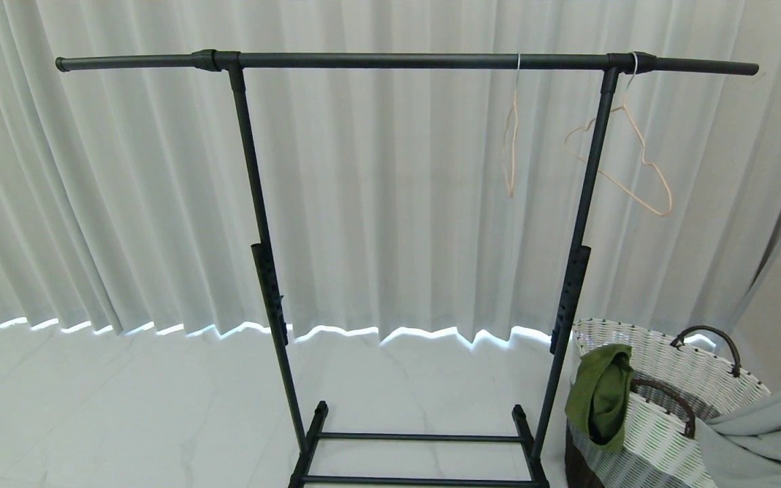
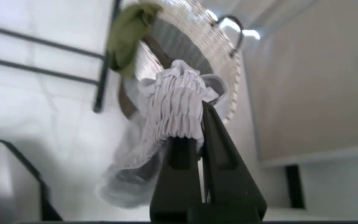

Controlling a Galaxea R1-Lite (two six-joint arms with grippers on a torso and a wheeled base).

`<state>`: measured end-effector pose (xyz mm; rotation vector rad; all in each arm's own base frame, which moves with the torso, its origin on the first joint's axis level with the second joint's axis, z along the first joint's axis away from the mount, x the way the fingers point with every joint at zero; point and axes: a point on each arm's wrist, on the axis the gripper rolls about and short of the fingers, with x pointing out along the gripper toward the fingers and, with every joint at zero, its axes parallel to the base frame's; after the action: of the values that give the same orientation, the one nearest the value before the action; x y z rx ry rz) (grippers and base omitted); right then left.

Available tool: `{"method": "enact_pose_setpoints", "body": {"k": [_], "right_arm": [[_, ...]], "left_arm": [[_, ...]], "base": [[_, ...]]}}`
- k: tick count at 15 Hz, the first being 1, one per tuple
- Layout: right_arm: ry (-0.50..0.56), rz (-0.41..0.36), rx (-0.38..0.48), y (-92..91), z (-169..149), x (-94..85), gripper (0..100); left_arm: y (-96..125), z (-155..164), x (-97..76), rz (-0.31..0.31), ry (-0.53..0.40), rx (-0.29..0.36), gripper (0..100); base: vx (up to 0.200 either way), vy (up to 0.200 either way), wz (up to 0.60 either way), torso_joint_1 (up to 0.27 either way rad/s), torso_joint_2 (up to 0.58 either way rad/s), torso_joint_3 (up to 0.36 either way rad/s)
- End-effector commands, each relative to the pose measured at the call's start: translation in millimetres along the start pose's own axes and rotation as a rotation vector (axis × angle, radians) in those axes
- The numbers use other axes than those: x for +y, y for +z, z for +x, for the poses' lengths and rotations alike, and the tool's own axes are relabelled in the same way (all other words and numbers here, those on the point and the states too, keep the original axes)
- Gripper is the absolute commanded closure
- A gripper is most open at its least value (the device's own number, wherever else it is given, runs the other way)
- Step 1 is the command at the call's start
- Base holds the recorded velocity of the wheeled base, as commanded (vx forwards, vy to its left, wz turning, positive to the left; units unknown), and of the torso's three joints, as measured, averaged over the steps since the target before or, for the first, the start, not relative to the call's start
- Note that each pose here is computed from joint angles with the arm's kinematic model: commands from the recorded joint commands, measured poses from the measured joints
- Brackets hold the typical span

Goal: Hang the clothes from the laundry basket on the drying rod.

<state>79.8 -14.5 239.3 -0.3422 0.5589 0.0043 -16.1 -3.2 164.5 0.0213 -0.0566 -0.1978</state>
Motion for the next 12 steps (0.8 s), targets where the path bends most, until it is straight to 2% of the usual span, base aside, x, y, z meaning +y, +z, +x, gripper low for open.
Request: {"method": "enact_pose_setpoints", "body": {"k": [1, 2, 3, 5, 6, 8, 9, 10, 12], "right_arm": [[0.022, 0.011, -0.002, 7.4, 4.8, -3.3, 100], [0.063, 0.021, -0.024, 16.7, 8.4, -6.8, 100], [0.092, 0.041, -0.05, 27.0, 10.0, -10.8, 100], [0.15, 0.108, -0.14, 55.1, 7.1, -21.4, 100], [0.178, 0.139, -0.173, 65.6, 5.8, -25.2, 100], [0.258, 0.142, -0.24, 82.2, 3.9, -30.3, 100], [0.296, 0.135, -0.277, 90.2, 1.4, -32.6, 100], [0.35, 0.13, -0.338, 105.2, -3.1, -37.6, 100], [0.428, 0.094, -0.432, 128.8, -12.1, -40.4, 100]], "left_arm": [[64.8, 76.1, 6.2, -0.048, -0.167, 0.166, 0], [80.7, 115.1, -1.7, -0.078, -0.27, 0.21, 0], [85.8, 143.2, -11.2, -0.084, -0.322, 0.235, 0], [78.5, 201.6, -38.8, -0.069, -0.329, 0.31, 0], [66.5, 222.8, -56.8, -0.073, -0.328, 0.36, 0], [47.4, 243.5, -90.8, -0.09, -0.382, 0.413, 0], [41.7, 246.5, -101.7, -0.092, -0.408, 0.426, 0], [31.6, 249.4, -116.0, -0.09, -0.443, 0.465, 0], [18.3, 251.6, -131.7, -0.092, -0.476, 0.521, 0]], "base": [[0.0, 0.0, 0.0, 0.0, 0.0, 0.0], [0.0, 0.0, 0.0, 0.0, 0.0, 0.0], [0.0, 0.0, 0.0, 0.0, 0.0, 0.0], [0.0, 0.0, 0.0, 0.0, 0.0, 0.0], [0.0, 0.0, 0.0, 0.0, 0.0, 0.0], [0.0, 0.0, 0.0, 0.0, 0.0, 0.0], [0.0, 0.0, 0.0, 0.0, 0.0, 0.0], [0.0, 0.0, 0.0, 0.0, 0.0, 0.0], [0.0, 0.0, 0.0, 0.0, 0.0, 0.0]]}}
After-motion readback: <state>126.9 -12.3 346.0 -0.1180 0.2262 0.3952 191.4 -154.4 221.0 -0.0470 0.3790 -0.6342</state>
